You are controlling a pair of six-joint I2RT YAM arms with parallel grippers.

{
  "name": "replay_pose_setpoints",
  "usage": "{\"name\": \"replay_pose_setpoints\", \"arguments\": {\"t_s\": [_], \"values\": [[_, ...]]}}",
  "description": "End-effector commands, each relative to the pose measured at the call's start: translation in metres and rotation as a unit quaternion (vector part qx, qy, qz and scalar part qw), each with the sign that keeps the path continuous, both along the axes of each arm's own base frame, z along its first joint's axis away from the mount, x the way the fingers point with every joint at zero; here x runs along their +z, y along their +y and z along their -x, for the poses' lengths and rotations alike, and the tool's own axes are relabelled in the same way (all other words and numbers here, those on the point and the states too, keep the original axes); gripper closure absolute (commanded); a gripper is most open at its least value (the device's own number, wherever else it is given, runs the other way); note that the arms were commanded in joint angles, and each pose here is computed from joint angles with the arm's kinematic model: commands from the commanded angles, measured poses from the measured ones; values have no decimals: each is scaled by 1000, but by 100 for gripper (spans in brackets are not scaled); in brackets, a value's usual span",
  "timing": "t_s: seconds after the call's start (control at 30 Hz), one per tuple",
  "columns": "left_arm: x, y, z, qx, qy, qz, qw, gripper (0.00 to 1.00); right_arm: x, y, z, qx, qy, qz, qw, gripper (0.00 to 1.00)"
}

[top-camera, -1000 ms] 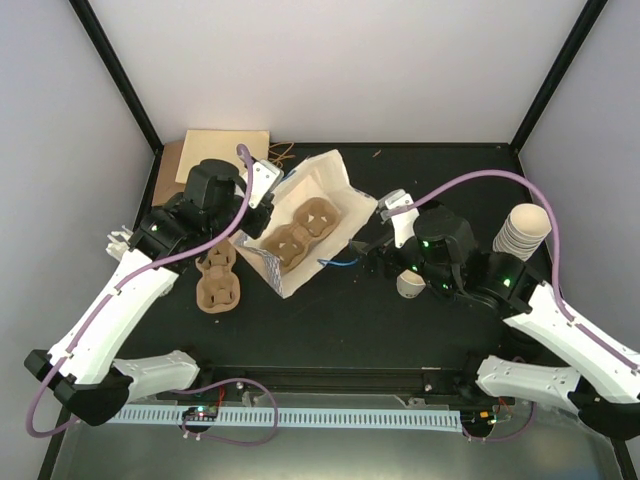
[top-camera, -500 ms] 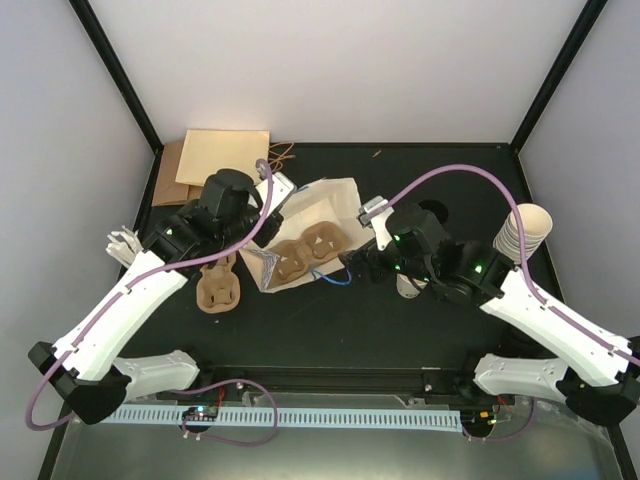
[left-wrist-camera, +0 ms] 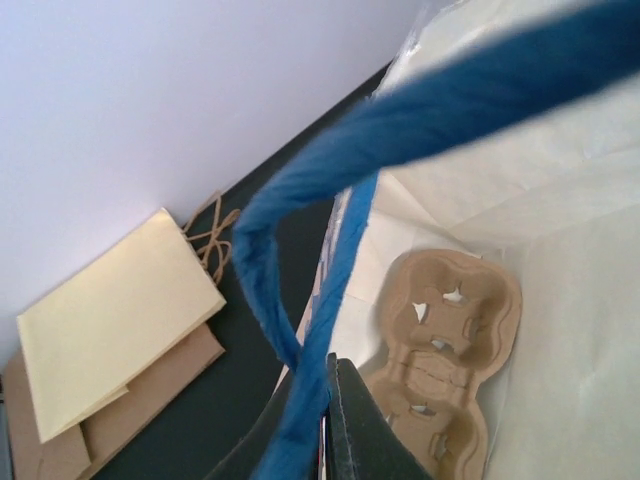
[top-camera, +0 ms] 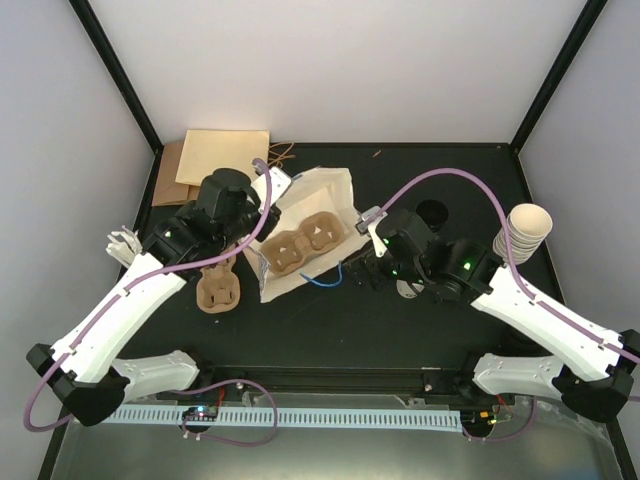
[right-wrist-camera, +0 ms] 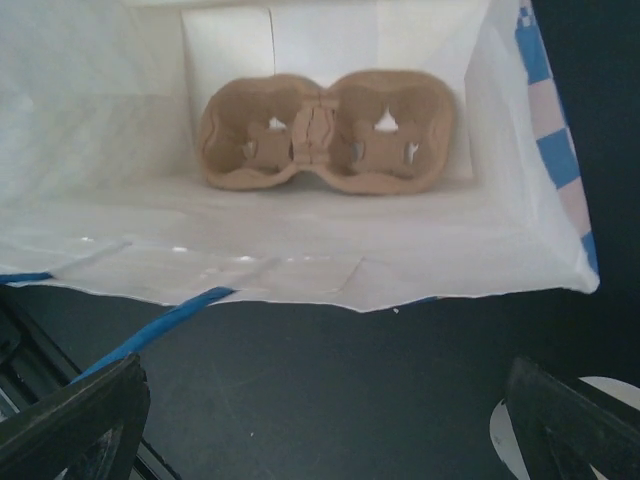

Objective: Pack the takeout coffee

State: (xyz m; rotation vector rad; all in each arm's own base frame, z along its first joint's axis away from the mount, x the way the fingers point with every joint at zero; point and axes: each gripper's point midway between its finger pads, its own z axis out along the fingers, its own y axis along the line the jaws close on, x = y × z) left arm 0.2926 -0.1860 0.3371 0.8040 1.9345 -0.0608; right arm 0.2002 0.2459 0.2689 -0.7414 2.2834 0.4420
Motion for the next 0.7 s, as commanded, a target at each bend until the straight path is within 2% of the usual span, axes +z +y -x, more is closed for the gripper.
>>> {"name": "replay_pose_setpoints", "arguments": {"t_s": [0.0, 0.1, 0.3, 0.67], "values": [[38, 8, -7, 21, -76, 10, 997, 98, -5, -3, -2, -10, 2, 3, 1000, 0], [40, 8, -7, 16, -89, 4, 996, 98, -10, 3, -4, -7, 7, 4, 1000, 0], [12, 4, -2, 4, -77, -13, 997, 98, -37, 10, 0, -1, 33, 6, 999, 0], [-11, -7, 22, -37, -50, 19, 998, 98, -83, 1, 27, 17, 90, 16, 996, 1]]}}
